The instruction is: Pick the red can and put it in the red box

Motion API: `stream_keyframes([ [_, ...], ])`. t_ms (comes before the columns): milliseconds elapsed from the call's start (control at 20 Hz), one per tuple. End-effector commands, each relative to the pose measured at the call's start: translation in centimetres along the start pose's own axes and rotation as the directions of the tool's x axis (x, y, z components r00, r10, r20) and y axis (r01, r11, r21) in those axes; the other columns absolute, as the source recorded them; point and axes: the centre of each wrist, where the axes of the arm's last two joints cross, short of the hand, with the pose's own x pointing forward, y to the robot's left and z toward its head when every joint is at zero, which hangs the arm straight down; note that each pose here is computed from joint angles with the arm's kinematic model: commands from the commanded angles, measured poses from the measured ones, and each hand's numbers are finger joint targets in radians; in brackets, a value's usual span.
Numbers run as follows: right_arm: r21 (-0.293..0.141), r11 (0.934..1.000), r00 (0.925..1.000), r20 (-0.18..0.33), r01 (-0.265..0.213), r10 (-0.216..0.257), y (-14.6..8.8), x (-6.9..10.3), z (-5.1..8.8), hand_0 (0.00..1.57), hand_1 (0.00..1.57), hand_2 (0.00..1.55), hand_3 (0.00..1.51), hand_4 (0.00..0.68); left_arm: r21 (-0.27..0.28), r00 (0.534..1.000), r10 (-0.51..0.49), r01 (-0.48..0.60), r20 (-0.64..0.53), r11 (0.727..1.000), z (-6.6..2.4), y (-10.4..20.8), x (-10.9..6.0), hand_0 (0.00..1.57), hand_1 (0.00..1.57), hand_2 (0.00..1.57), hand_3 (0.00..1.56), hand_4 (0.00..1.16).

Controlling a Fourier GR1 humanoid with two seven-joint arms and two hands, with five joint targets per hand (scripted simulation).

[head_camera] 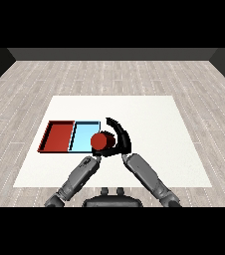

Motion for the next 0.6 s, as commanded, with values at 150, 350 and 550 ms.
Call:
stream_keyframes([
  [150, -0.028, 0.9992, 0.9991, -0.033, -0.027, 0.026, -0.4, 0.1, 1.3, 0.00, 0.00, 0.00, 0.00, 0.000, 0.005, 0.999, 0.019, -0.019, 0.039, 1.000, -0.12, 0.7, 0.9, 1.57, 1.57, 1.57, 1.50, 1.14],
  [350, -0.045, 0.9989, 0.9997, -0.023, -0.009, 0.008, -0.2, 0.1, 0.6, 0.00, 0.00, 0.00, 0.00, 0.000, 0.011, 0.999, -0.031, 0.030, 0.038, 0.999, -1.06, 0.1, -0.5, 1.57, 1.57, 1.57, 1.48, 1.13],
  [550, -0.042, 0.9985, 0.9987, -0.036, 0.034, -0.035, -3.1, 0.3, 1.5, 0.00, 0.00, 0.00, 0.00, 0.000, 0.034, 0.999, -0.025, 0.024, 0.029, 0.999, -0.05, 0.0, 0.9, 1.57, 1.57, 1.57, 1.47, 1.13],
])
